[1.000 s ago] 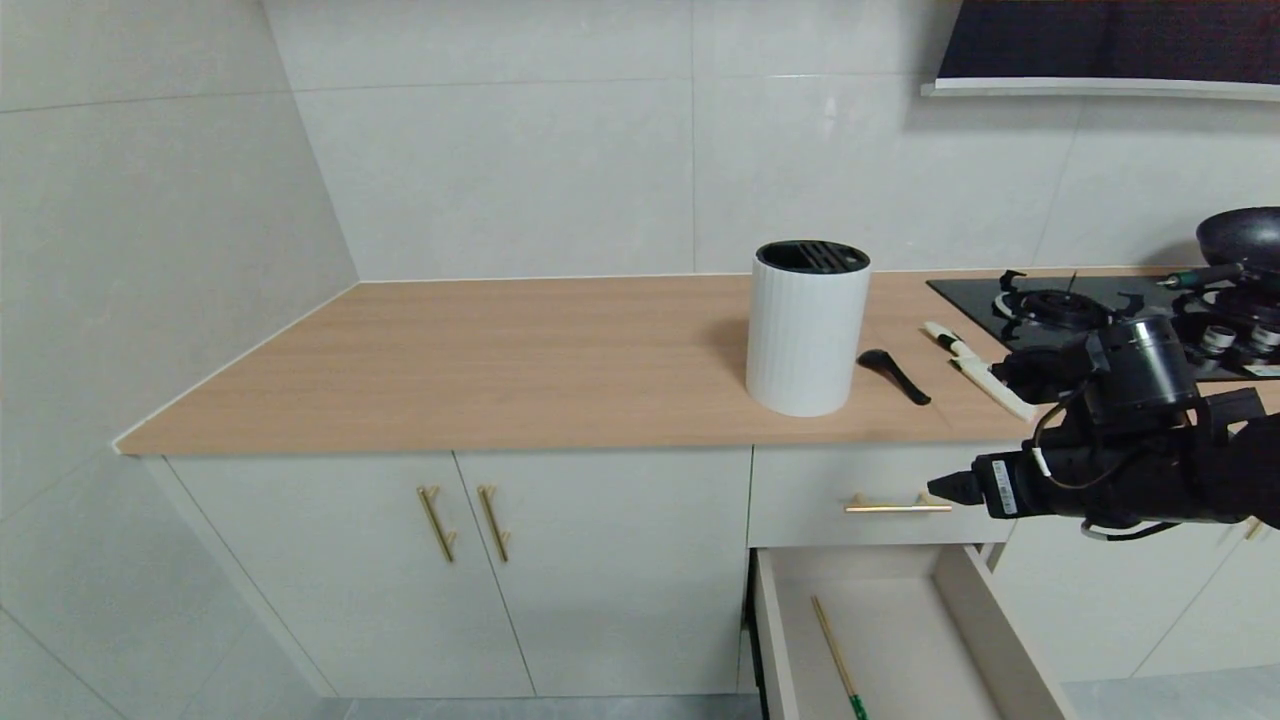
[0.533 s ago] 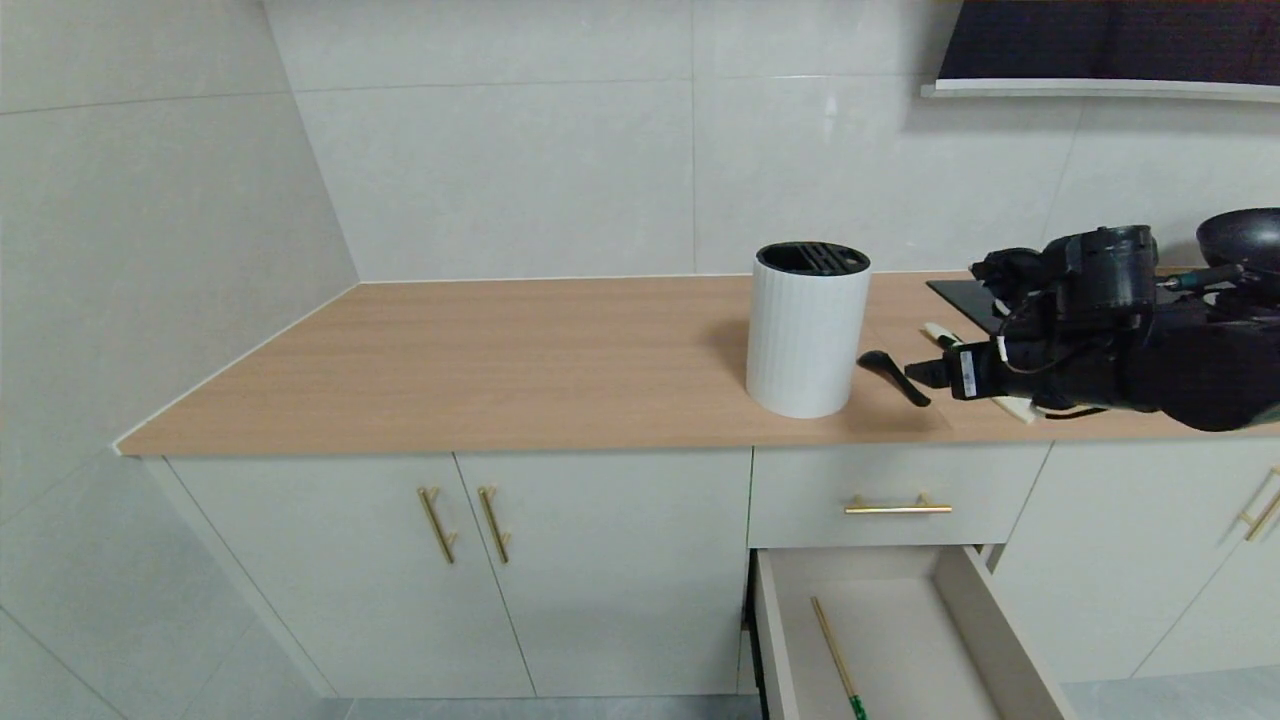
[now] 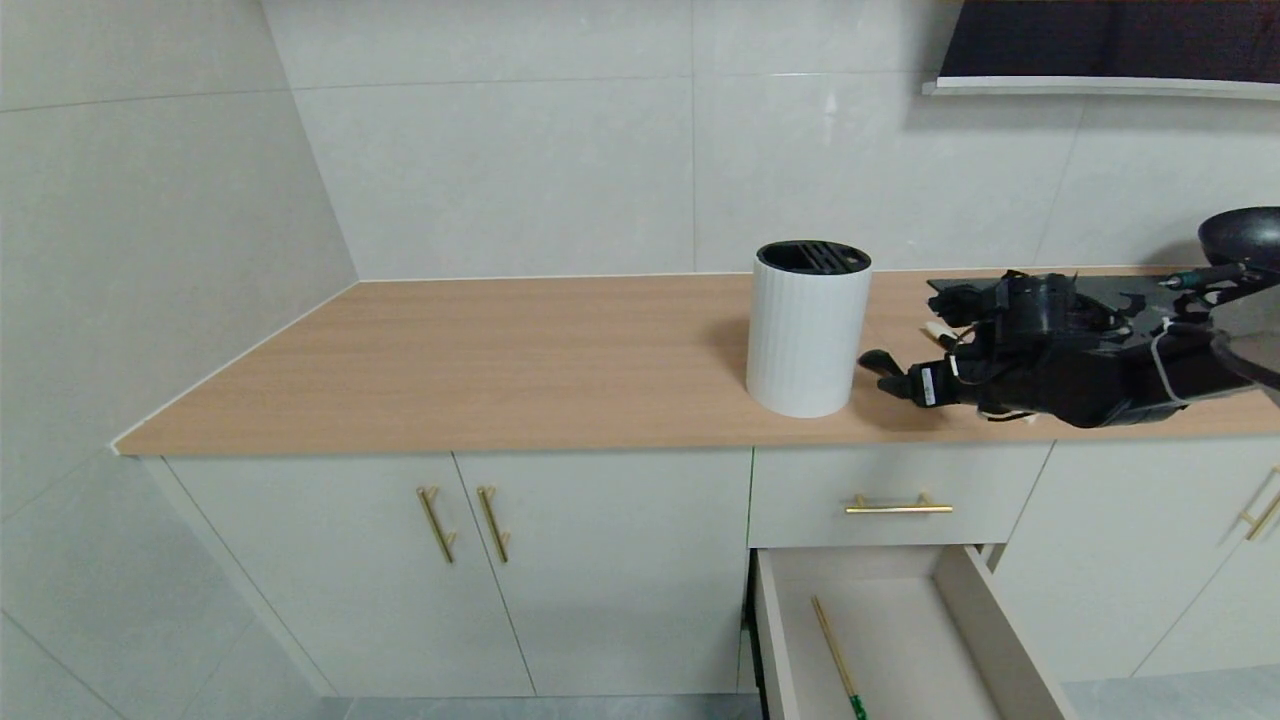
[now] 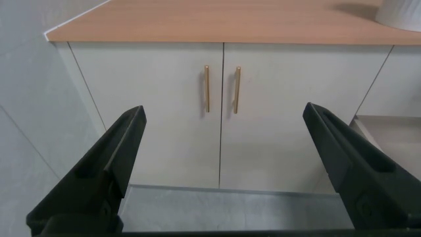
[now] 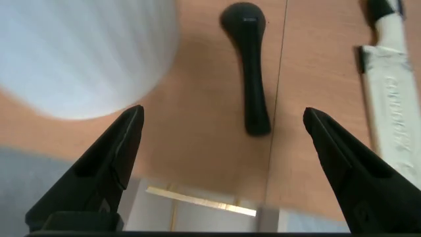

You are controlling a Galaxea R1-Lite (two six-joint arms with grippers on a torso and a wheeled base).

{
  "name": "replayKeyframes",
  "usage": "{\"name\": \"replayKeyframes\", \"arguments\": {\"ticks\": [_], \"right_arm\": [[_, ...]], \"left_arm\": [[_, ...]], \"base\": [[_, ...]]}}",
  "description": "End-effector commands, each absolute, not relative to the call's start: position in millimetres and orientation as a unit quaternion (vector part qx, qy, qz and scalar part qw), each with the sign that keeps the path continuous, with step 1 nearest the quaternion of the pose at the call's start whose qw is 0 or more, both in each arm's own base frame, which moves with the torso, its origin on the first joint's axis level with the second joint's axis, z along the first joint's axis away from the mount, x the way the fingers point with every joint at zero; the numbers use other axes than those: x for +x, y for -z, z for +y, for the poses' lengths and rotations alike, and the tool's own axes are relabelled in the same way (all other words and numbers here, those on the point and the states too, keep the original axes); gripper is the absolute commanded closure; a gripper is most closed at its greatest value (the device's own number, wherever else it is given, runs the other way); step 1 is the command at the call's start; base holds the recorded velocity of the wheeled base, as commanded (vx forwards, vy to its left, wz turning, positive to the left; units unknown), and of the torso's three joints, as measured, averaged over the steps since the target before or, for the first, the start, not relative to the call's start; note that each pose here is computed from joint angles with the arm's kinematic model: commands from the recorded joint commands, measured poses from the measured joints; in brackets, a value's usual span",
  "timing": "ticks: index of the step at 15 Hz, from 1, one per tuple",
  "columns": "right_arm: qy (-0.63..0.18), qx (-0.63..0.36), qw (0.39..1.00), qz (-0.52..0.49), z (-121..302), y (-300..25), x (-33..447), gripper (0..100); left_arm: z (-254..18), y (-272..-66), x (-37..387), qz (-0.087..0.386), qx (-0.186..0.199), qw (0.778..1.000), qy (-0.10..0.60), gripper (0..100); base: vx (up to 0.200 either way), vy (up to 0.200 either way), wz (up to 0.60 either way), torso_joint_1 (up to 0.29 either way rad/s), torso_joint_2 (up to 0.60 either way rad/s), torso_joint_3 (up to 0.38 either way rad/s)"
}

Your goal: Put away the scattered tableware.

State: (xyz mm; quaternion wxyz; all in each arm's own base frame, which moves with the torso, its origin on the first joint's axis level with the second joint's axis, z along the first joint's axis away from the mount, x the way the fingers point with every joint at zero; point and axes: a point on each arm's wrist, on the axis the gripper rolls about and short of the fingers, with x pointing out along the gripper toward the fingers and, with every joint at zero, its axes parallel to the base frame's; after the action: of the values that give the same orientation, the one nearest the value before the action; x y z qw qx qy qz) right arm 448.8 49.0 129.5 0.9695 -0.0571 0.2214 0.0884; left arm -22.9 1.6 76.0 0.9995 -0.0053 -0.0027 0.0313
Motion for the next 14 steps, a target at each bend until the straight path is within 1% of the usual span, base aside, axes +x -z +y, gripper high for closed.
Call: {"name": "replayKeyframes", "arguments": {"ticks": [1, 7, 8, 11, 14], "right_arm": [[-0.088, -0.056, 0.963, 0.248, 50, -97, 463, 0], [-0.072, -0.049, 0.967, 0.239, 39, -90, 479, 0], [-0.063, -0.034, 0.969, 0.235, 37, -88, 486, 0], [-0.057, -0.026, 0.971, 0.232, 37, -89, 488, 0], [-0.054, -0.027, 0.97, 0.237, 37, -83, 489, 0]], "left_arm": [[2, -76, -23, -0.002, -0.005, 0.999, -0.031, 0], [2, -76, -23, -0.002, -0.005, 0.999, -0.032, 0], [2, -76, -23, -0.002, -0.005, 0.999, -0.031, 0], [2, -76, -23, -0.002, -0.005, 0.999, -0.031, 0], [2, -76, -23, -0.002, -0.005, 0.999, -0.031, 0]], "base": [[0.0, 0.0, 0.0, 0.0, 0.0, 0.0], [0.0, 0.0, 0.0, 0.0, 0.0, 0.0], [0.0, 0.0, 0.0, 0.0, 0.0, 0.0], [0.0, 0.0, 0.0, 0.0, 0.0, 0.0], [0.0, 0.0, 0.0, 0.0, 0.0, 0.0]]}}
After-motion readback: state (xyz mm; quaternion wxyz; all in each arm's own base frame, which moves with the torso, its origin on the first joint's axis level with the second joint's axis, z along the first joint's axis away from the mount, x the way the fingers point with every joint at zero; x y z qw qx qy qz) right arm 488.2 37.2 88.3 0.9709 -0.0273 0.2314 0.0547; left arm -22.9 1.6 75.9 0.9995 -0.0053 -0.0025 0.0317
